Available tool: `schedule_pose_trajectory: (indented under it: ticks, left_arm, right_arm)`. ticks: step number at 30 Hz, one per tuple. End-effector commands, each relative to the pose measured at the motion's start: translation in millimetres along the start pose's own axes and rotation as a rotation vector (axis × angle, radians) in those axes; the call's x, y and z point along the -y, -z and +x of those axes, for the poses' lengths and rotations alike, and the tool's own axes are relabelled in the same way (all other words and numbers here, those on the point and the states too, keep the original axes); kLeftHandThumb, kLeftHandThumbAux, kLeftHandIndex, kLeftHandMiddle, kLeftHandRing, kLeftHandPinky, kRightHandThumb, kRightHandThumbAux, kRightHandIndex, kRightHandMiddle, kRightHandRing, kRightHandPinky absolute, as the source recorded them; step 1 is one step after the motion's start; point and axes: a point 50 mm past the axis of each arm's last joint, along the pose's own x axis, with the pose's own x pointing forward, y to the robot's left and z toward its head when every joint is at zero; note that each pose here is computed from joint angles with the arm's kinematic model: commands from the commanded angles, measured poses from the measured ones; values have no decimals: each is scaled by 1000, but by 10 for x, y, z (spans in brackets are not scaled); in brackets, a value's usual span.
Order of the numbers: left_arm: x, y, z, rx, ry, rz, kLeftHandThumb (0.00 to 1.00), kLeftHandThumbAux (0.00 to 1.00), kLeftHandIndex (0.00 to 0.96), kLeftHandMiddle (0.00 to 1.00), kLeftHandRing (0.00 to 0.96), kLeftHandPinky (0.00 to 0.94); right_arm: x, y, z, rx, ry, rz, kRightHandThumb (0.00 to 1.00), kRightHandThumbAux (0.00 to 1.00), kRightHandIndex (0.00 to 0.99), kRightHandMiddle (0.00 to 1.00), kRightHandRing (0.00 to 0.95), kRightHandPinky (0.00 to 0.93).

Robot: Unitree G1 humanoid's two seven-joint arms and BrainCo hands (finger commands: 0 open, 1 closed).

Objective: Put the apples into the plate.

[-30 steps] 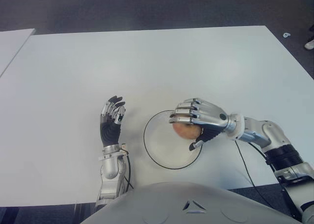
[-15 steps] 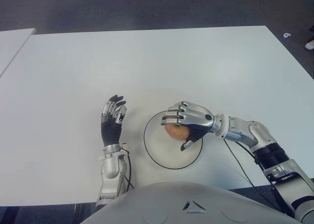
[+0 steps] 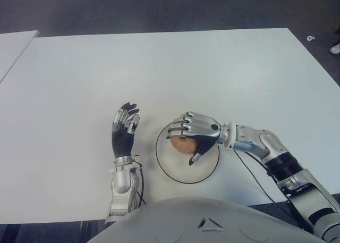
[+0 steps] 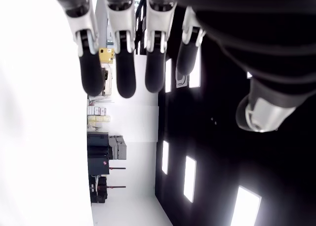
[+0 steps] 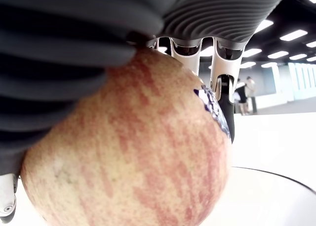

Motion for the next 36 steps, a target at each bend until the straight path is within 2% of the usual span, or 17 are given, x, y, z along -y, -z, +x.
schedule_pose_trajectory:
  ticks: [1,13,19,25,26,27,28,32,33,35,36]
  left_arm:
    - [109,11,-16,-12,-37,-48,425,509,196,269,311,359]
    - [115,8,-12,-2,-35,-71,492,516,188,260,299,354]
    - [111,17,-5,-3,-31,-59,467,518,187,255,293,348]
    - [96,28,3,-4,-35,-55,457,525,185,257,292,348]
    - [93,32,6,-6,-36,-57,458,528,185,257,292,348]
    - [92,35,8,-8,-36,-59,464,533,184,259,295,351]
    - [91,36,9,-9,-37,-60,466,535,184,260,296,352]
    - [90,42,15,-11,-39,-62,472,539,183,260,296,344]
    - [89,45,17,-12,-40,-62,472,537,183,259,294,340]
    - [88,44,21,-12,-40,-61,471,536,183,257,293,335]
    - [87,44,26,-12,-40,-60,471,534,182,257,292,337]
  right_arm:
    - [-1,37,38,-4,-8,-33,746,704,442,829,842,835]
    - [3,86,32,-60,14,-24,747,705,441,838,844,852]
    - [26,77,6,-72,-2,0,748,706,441,846,845,861]
    - [76,56,4,-79,31,15,748,707,441,836,835,838]
    - [123,50,11,-73,63,9,747,707,441,825,818,815]
    - [157,45,16,-68,85,5,738,706,439,780,764,719]
    - [181,42,20,-64,99,-2,735,706,438,763,745,684]
    - [228,34,30,-47,140,-26,708,706,427,600,509,396]
    - [229,34,32,-45,144,-27,704,706,425,542,454,345]
    - [228,33,31,-41,146,-30,700,707,423,492,406,300]
    - [226,36,32,-40,144,-30,575,609,375,417,338,231]
